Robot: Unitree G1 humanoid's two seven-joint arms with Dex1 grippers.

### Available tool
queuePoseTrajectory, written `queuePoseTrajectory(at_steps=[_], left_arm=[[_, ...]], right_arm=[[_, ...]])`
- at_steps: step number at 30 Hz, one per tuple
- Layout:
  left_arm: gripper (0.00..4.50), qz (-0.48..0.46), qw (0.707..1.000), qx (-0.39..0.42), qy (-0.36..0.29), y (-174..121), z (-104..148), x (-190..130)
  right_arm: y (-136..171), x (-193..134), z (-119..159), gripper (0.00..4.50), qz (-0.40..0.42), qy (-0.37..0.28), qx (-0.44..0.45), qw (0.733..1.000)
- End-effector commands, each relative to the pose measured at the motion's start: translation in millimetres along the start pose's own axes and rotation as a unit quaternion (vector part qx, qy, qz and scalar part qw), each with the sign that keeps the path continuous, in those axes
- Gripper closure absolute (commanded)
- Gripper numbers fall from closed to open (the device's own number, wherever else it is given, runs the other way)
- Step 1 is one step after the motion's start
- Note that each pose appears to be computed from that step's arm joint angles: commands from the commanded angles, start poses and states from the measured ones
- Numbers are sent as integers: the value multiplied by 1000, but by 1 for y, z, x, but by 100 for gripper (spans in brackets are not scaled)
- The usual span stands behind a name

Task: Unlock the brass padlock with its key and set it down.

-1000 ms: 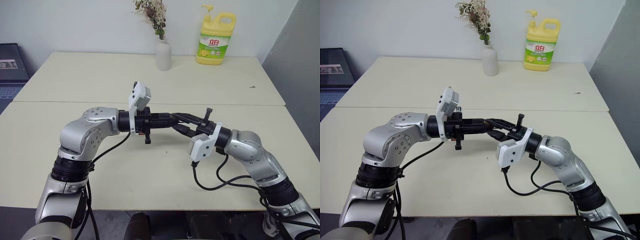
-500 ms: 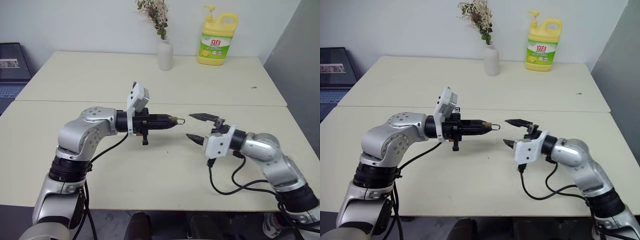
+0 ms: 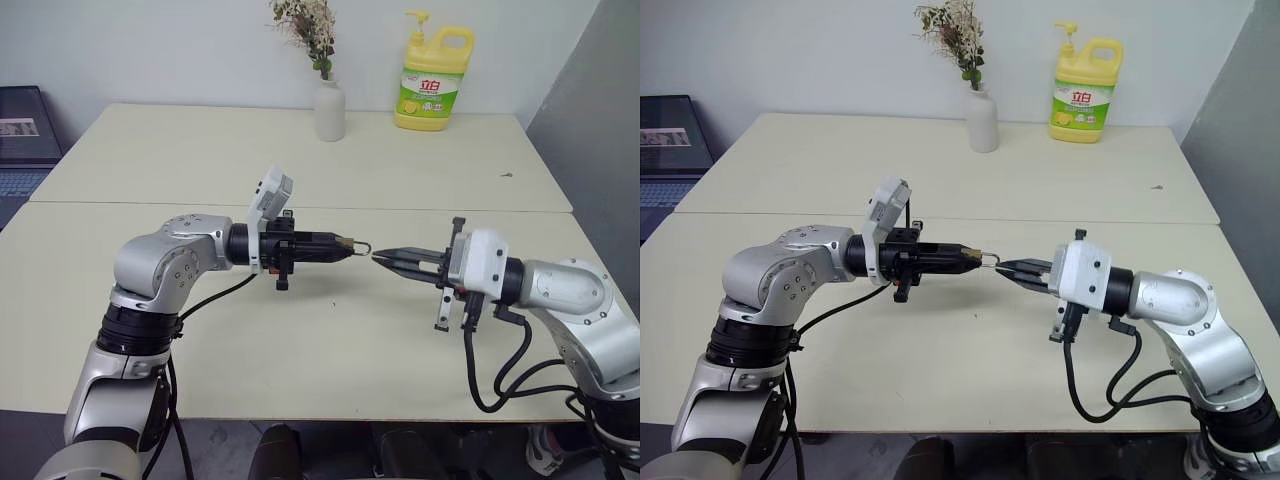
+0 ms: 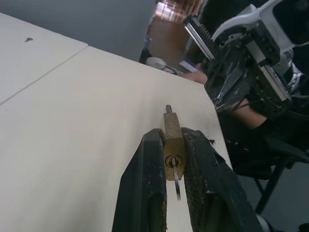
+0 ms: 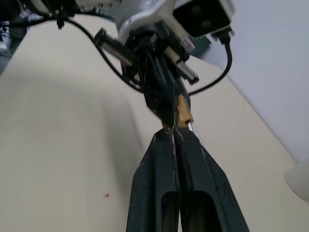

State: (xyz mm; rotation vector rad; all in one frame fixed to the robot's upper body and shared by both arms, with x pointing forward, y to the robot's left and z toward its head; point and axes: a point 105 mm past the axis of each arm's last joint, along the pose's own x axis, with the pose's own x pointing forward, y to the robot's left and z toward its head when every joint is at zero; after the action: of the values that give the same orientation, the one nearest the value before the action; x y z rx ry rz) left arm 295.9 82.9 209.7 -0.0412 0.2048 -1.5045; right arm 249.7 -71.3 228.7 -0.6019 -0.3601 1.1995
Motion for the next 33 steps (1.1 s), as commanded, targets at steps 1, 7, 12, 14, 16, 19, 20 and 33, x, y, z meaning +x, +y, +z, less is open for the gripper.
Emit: queuePoseTrajectory(at_steps=[1, 7, 12, 14, 16, 19, 20, 33], left_arm=[[433, -30, 999, 22, -4, -14, 12, -1], [433, -47, 999, 19, -2, -22, 12, -1], [433, -52, 999, 18, -4, -25, 14, -2], [433, -50, 999, 18, -4, -25, 14, -2], [433, -49, 999, 16, -3, -25, 14, -3], [433, -42, 999, 12, -4, -23, 14, -3], [433, -41, 999, 11, -5, -22, 14, -3], [433, -71, 997, 19, 12, -34, 9, -7]], right_arm=[[-6, 2, 14, 450, -9, -17, 1, 1000], [-5, 4, 10, 450, -3, -10, 5, 1000], [-2, 4, 7, 450, 9, -5, 6, 1000], [0, 5, 6, 450, 18, -3, 2, 1000], [-2, 6, 9, 450, 19, -8, -3, 1000], [-4, 6, 11, 450, 19, -11, -6, 1000], [-4, 6, 12, 450, 19, -11, -6, 1000], [3, 7, -4, 450, 36, 13, -8, 999]])
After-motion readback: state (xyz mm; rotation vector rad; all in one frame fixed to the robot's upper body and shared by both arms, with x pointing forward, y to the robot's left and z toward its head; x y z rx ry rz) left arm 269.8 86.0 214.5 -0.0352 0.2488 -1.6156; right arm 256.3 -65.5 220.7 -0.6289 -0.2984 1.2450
